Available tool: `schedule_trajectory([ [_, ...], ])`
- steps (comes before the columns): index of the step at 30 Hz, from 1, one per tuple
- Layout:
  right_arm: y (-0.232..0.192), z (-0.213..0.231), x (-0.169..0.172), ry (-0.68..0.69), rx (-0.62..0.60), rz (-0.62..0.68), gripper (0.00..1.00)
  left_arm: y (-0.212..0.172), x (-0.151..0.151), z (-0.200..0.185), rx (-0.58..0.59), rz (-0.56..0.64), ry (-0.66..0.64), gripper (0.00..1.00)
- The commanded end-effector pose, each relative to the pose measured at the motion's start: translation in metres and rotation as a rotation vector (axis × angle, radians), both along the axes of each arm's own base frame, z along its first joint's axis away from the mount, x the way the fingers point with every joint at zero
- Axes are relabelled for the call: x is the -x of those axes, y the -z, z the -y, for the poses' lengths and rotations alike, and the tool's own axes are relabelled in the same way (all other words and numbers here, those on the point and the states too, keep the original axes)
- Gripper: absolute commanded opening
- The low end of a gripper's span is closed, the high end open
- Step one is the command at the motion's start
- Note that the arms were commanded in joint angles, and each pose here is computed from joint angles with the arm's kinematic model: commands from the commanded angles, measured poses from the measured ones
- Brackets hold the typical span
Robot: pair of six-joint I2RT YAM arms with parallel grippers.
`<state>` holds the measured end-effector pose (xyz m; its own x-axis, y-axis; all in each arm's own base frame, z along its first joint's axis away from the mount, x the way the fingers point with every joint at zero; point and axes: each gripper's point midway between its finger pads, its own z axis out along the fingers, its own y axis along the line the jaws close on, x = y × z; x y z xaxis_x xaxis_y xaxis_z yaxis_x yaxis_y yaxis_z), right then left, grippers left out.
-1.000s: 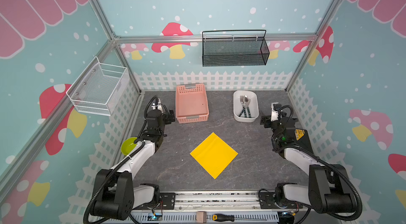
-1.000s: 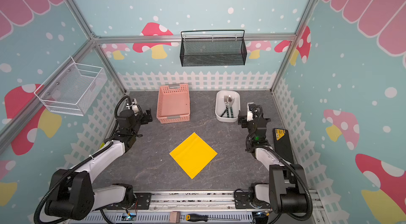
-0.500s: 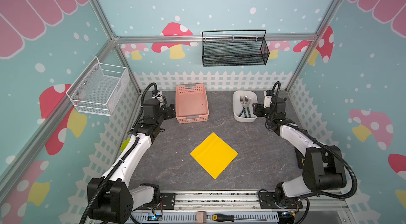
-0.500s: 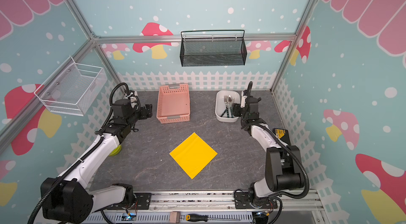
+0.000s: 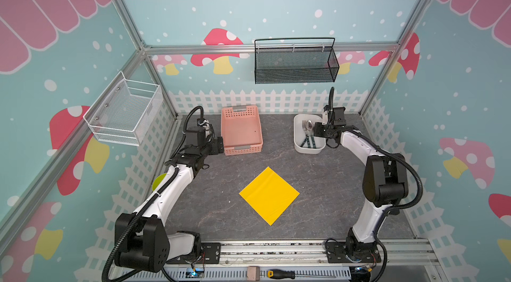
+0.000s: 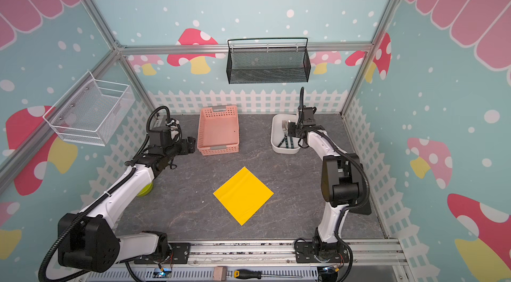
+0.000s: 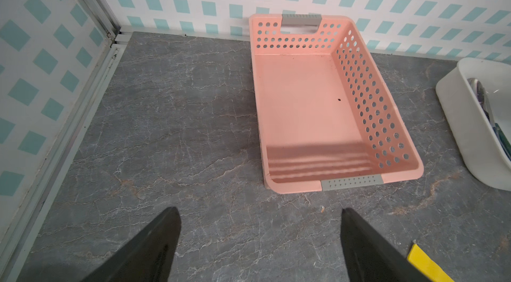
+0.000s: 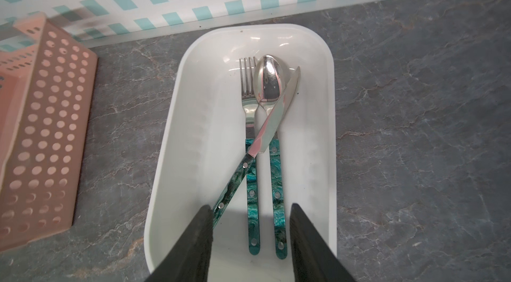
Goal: Place the utensils on the paper napkin and roll it up
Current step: 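Raise the left arm while the right gripper reaches into the white tray, then lower the right gripper onto the green-handled spoon and close on its handle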
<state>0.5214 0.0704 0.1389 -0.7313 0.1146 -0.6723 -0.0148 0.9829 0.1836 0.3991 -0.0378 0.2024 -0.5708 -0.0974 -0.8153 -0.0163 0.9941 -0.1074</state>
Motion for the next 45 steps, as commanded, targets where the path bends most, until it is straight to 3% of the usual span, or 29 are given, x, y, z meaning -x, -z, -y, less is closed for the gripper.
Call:
schedule_trajectory([
  [1,0.027,0.005,0.005,-0.018,0.077,-0.129,0.41,-0.008,-0.002,0.004,0.019,0.007,0.013,0.92],
  [9,0.058,0.000,-0.016,-0.073,0.114,-0.208,0.30,-0.007,-0.002,0.008,0.041,0.007,0.026,0.92],
  [28,0.097,0.000,-0.043,-0.100,0.163,-0.264,0.24,-0.010,-0.001,0.001,0.015,0.028,0.000,0.91],
  [41,0.114,0.000,-0.044,-0.099,0.164,-0.292,0.23,-0.010,-0.001,0.003,0.025,0.028,0.007,0.91],
  [45,0.111,-0.001,-0.044,-0.103,0.159,-0.293,0.19,-0.010,-0.001,0.003,0.024,0.028,0.005,0.91],
])
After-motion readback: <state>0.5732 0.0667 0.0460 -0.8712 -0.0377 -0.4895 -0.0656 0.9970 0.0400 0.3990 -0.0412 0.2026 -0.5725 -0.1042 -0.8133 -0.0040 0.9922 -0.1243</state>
